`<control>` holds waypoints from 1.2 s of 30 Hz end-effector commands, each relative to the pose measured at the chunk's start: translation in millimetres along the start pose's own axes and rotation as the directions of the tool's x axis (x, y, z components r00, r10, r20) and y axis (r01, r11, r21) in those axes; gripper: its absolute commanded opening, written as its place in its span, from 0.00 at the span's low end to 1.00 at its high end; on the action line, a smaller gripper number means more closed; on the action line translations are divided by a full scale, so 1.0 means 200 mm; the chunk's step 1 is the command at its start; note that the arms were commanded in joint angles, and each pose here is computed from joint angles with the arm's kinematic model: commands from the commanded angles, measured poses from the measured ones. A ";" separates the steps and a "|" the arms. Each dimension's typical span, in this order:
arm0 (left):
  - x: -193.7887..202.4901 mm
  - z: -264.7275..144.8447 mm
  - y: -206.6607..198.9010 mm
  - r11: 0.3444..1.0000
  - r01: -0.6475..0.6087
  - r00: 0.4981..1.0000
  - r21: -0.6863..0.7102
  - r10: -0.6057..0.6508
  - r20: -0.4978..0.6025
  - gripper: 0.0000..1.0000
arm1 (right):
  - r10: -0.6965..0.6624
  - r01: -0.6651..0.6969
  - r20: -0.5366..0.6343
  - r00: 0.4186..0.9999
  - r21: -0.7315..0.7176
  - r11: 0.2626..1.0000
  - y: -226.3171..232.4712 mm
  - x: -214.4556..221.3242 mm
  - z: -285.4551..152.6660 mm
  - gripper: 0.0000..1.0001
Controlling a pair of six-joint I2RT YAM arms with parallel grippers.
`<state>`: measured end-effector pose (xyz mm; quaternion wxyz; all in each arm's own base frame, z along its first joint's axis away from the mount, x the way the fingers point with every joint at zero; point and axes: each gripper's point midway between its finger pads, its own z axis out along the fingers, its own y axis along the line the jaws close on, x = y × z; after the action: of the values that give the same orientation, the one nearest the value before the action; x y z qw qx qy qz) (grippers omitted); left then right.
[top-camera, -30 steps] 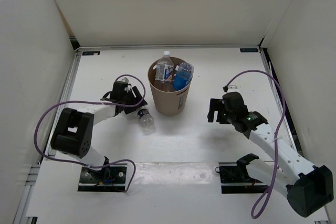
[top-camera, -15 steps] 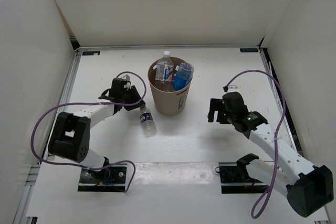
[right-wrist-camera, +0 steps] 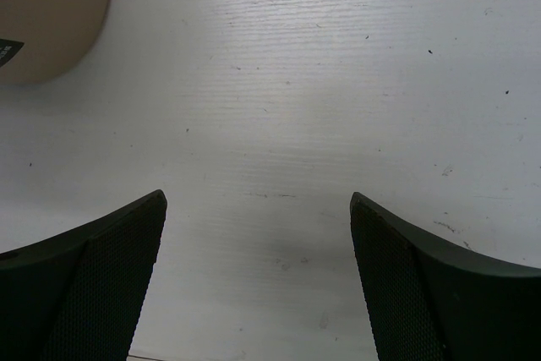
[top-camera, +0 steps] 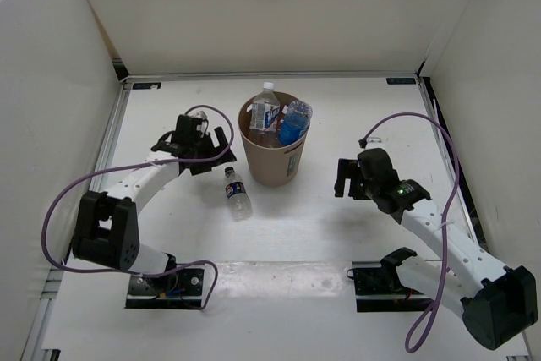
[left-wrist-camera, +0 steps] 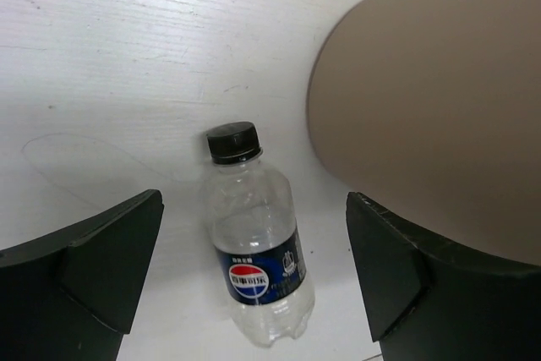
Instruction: Put the plastic bottles in the bin
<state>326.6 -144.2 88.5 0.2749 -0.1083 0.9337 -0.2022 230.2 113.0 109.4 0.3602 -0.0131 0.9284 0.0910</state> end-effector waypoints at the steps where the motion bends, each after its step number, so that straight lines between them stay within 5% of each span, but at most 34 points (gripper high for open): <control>1: 0.01 -0.10 0.01 0.998 -0.001 0.999 -0.058 -0.001 -0.041 1.00 | 0.014 -0.013 0.064 0.998 -0.013 1.000 0.04 -0.11 -0.04 0.90; 8: 0.18 -0.03 -0.01 0.993 0.115 0.988 -0.020 -0.117 -0.104 1.00 | 0.006 -0.005 0.067 0.998 -0.017 1.000 0.05 -0.11 -0.04 0.90; 16: 0.24 0.08 -0.09 0.994 0.110 0.984 -0.016 -0.112 -0.140 1.00 | 0.010 -0.010 0.065 0.998 -0.009 1.000 0.04 -0.10 -0.04 0.90; 21: 0.27 0.14 -0.12 0.996 0.093 0.982 0.000 -0.092 -0.163 0.77 | 0.012 -0.011 0.063 0.998 -0.006 1.000 0.04 -0.10 -0.03 0.90; 36: 0.22 0.07 -0.09 0.996 0.078 0.991 -0.033 -0.081 -0.106 0.59 | 0.018 -0.018 0.061 0.998 -0.002 1.000 0.03 -0.10 -0.03 0.90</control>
<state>290.1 -182.4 40.1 0.1734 -0.1411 0.9528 -0.2053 229.4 114.5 109.4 0.3608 -0.0153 0.9282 0.0901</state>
